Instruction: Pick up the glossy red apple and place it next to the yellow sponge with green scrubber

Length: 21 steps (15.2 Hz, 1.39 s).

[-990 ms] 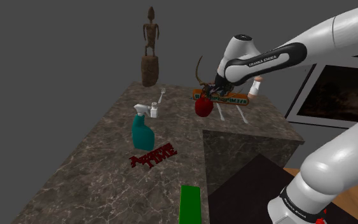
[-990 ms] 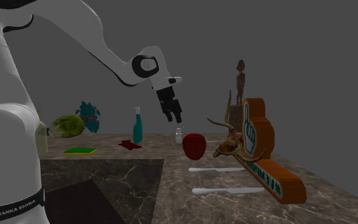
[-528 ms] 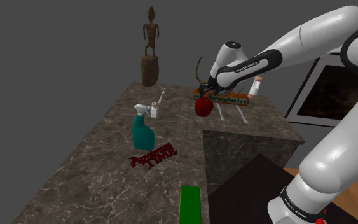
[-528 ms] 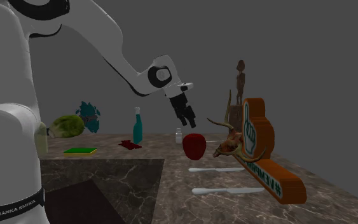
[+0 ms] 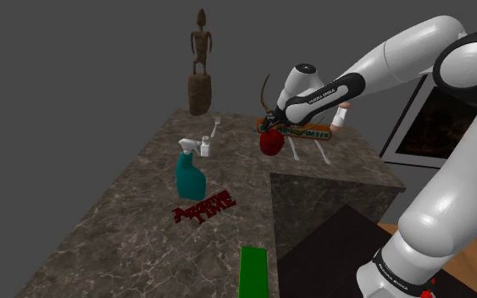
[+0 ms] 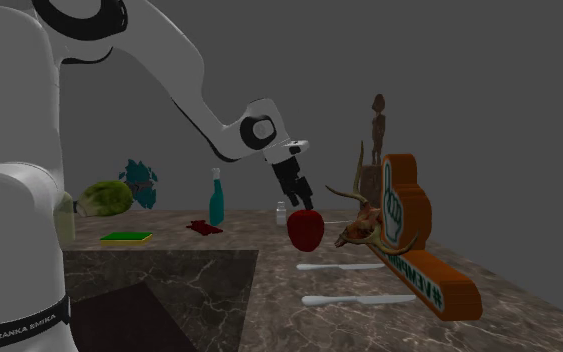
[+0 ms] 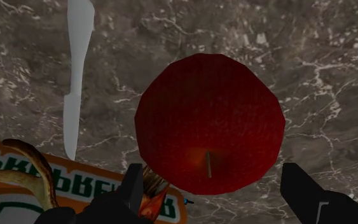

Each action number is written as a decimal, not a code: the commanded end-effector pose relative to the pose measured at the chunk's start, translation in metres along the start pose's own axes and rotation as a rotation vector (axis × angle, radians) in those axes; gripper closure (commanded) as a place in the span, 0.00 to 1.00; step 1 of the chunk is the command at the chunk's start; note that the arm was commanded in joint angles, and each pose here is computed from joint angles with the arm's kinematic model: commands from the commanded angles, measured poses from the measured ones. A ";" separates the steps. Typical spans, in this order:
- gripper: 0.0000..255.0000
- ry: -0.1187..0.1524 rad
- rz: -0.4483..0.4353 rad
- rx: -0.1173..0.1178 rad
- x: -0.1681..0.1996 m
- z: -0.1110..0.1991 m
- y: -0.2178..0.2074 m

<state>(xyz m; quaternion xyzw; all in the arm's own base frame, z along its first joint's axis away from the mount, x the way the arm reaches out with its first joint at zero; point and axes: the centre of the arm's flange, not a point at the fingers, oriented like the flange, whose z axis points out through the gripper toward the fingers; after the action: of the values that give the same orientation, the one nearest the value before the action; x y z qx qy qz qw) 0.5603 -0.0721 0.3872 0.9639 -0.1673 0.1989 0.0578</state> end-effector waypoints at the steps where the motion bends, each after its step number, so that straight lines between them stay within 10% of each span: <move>1: 0.00 0.000 0.000 0.000 0.000 0.001 0.000; 5: 0.00 0.000 0.000 0.000 0.000 0.001 0.000; 6: 1.00 0.000 0.000 0.000 0.000 0.001 0.000; 21: 1.00 0.000 0.000 0.000 0.013 -0.028 0.001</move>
<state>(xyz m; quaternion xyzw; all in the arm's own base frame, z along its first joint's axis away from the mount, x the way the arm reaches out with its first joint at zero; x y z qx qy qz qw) 0.5599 -0.0715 0.4125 0.9639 -0.1673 0.1991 0.0578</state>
